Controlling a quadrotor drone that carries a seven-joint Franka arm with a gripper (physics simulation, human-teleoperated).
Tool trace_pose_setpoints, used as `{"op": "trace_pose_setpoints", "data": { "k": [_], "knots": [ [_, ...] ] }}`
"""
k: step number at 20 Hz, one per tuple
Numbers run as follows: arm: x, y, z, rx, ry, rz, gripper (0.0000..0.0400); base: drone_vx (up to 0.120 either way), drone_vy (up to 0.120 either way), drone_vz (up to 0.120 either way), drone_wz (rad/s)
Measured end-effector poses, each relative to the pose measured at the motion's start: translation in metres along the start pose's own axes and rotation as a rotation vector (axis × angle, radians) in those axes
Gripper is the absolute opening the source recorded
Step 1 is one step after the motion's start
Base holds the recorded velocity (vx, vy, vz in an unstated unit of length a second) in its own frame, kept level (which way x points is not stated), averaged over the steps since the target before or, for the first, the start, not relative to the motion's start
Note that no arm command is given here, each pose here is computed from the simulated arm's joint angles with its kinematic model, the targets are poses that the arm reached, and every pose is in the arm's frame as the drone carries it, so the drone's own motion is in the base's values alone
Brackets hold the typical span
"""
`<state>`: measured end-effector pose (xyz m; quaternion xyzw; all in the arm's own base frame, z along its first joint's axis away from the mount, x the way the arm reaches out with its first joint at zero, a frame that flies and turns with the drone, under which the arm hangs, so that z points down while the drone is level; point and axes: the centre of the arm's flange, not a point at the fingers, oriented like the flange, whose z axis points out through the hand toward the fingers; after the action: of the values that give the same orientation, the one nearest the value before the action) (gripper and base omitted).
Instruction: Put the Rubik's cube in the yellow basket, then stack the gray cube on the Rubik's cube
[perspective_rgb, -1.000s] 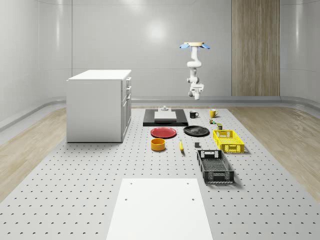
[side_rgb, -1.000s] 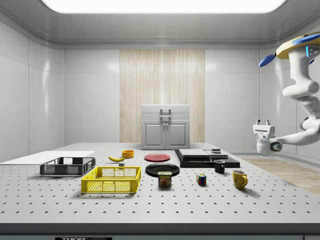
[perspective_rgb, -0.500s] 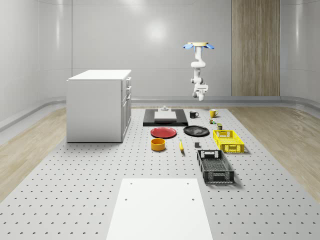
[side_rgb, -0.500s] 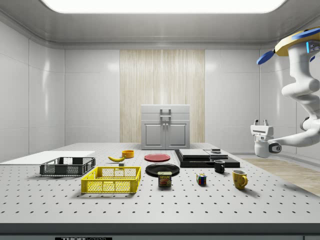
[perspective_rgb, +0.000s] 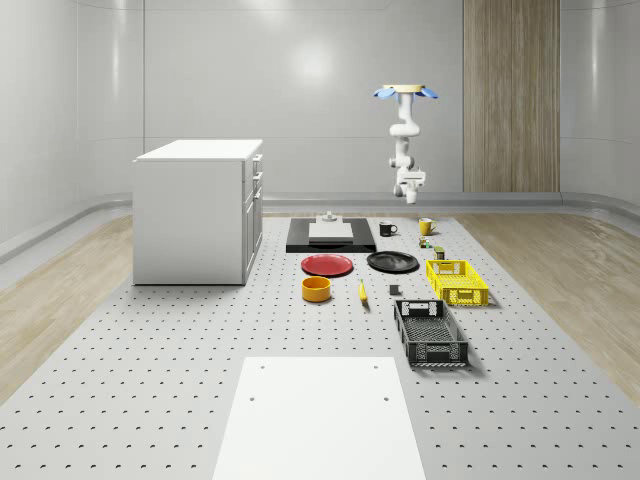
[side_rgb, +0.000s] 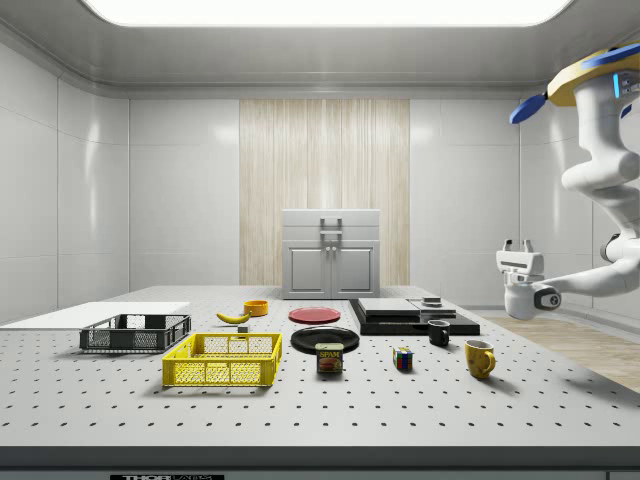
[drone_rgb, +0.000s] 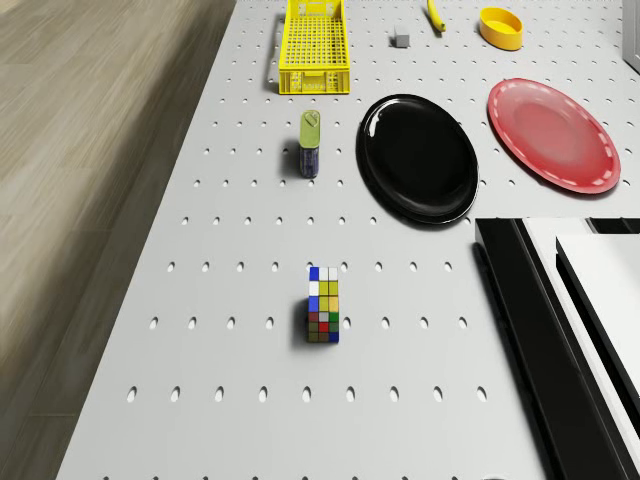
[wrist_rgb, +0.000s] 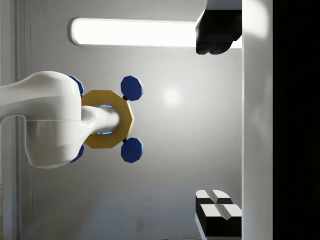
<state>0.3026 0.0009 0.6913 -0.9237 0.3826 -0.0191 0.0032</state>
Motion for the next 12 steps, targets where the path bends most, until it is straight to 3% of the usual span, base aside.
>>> {"op": "trace_pose_setpoints", "data": {
  "k": [12],
  "knots": [
    [-0.0047,-0.0034,0.0002,-0.034,0.047,-0.001,0.0400,0.120,0.120,0.000,0.000]
  ]
}}
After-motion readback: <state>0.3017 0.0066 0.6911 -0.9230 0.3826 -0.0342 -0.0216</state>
